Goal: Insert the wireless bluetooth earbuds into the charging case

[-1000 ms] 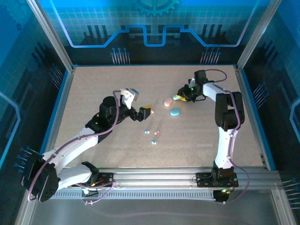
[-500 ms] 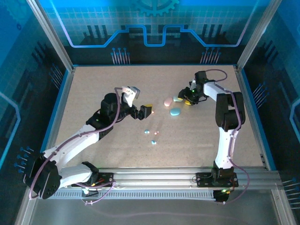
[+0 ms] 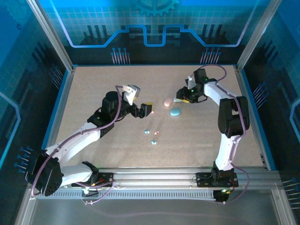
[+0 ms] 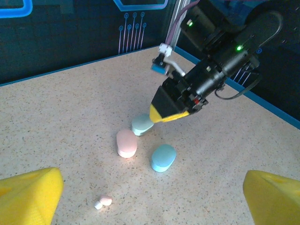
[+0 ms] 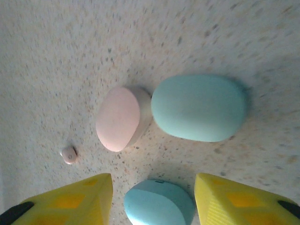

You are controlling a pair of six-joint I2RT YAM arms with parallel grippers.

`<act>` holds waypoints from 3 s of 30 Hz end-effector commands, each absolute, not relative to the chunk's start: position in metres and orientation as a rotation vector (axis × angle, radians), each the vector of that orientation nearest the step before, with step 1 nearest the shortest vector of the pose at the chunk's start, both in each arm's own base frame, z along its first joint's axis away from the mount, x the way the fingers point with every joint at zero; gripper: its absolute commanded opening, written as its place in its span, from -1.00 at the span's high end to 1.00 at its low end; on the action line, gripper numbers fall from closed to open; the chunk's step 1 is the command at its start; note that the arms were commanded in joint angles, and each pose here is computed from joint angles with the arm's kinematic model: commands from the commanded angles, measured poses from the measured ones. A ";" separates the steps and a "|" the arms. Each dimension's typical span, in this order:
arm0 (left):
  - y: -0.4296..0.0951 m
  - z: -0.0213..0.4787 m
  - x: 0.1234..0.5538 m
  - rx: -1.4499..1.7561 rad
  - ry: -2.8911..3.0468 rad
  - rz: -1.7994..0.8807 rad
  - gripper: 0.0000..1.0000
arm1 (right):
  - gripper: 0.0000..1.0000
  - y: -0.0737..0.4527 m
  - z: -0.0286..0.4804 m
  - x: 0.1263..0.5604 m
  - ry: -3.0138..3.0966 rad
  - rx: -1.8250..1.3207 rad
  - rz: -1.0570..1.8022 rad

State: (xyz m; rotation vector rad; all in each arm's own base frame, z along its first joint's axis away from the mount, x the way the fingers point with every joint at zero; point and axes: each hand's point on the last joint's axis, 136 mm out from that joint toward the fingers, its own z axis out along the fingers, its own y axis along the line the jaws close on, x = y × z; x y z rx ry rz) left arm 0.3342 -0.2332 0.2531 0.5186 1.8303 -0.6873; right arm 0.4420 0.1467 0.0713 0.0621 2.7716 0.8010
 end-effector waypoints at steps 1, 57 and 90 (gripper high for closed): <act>-0.234 0.269 0.336 0.505 1.813 -0.714 -0.98 | -0.02 0.161 0.056 0.434 2.835 -0.035 0.829; -0.228 0.266 0.336 0.475 1.812 -0.712 -0.98 | -0.10 0.213 0.047 0.355 2.922 -0.117 1.036; -0.221 0.266 0.344 0.412 1.842 -0.692 -0.98 | 0.07 0.213 0.036 0.345 2.817 -0.571 0.149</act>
